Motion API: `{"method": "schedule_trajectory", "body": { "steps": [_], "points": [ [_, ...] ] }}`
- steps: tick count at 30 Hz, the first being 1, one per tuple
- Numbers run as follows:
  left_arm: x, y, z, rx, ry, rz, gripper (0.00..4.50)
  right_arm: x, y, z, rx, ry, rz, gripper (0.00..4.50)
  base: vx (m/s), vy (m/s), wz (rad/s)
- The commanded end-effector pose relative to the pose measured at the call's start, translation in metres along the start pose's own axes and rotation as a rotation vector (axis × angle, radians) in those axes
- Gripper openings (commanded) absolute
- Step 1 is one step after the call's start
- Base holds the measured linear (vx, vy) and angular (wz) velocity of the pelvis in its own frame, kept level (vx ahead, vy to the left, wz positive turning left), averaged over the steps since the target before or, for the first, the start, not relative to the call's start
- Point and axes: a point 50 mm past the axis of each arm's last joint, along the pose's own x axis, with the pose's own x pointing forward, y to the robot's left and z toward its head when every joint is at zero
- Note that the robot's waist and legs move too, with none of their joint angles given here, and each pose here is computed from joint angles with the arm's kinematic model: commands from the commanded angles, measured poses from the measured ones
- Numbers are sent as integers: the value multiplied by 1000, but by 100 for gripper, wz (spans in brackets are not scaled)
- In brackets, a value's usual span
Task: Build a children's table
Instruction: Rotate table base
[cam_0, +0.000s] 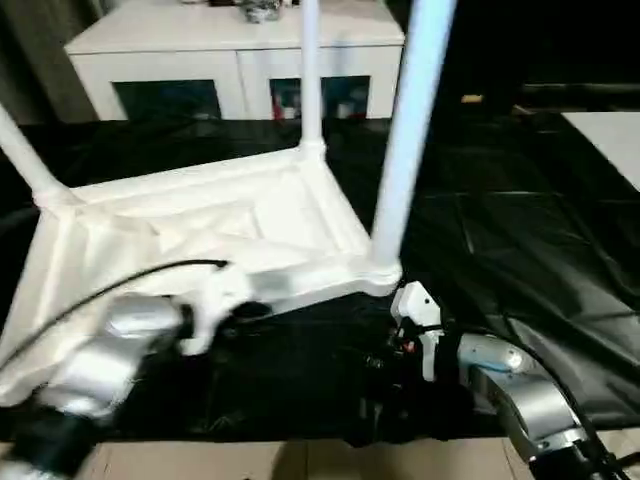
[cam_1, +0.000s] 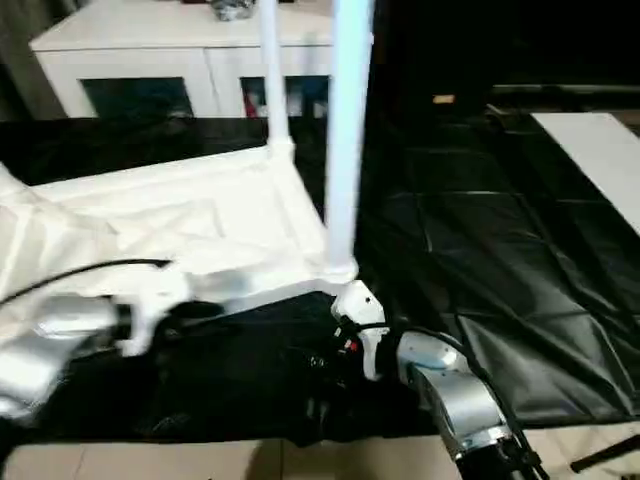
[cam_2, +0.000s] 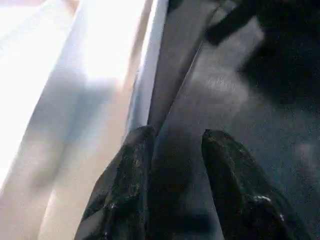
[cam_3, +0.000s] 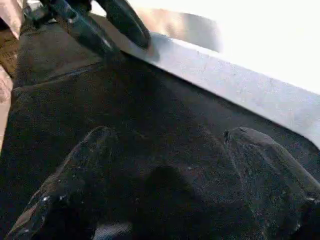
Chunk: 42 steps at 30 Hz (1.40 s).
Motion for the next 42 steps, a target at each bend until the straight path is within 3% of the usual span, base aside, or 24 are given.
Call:
{"method": "schedule_trajectory", "body": {
  "steps": [1, 5, 9, 13, 16, 18, 22, 23, 34, 42],
  "points": [
    [-15, 4, 11, -12, -75, 36, 187, 1, 3, 4, -28, -4, 27, 376, 0, 0, 0],
    [-26, 4, 17, -20, -129, 35, 187, 0, 3, 3, -29, -3, 27, 376, 0, 0, 0],
    [-38, 8, 10, -15, -68, 62, 187, 1, 4, 3, -36, 2, 32, 376, 0, 0, 0],
    [-45, 13, -16, -26, 107, 110, 187, 2, 4, 5, -45, -9, 38, 376, 0, 0, 0],
    [-47, 13, -22, -31, 142, 120, 187, 3, 5, 7, -37, -28, 42, 376, 0, 0, 0],
    [-49, 17, -37, -41, 200, 143, 187, 3, 10, 15, -29, -69, 96, 376, 0, 0, 0],
    [-49, 18, -39, -49, 205, 143, 187, 3, 11, 15, -33, -70, 104, 376, 0, 0, 0],
    [-49, 18, -40, -58, 203, 140, 160, 3, 10, 15, -37, -69, 97, 376, 0, 0, 0],
    [-44, 18, -37, -50, 177, 111, 65, 1, 10, 15, -39, -69, 89, 376, 0, 0, 0],
    [-29, 17, -31, -27, 149, 73, 25, 0, 9, 13, -44, -60, 83, 376, 0, 0, 0]
  ]
}}
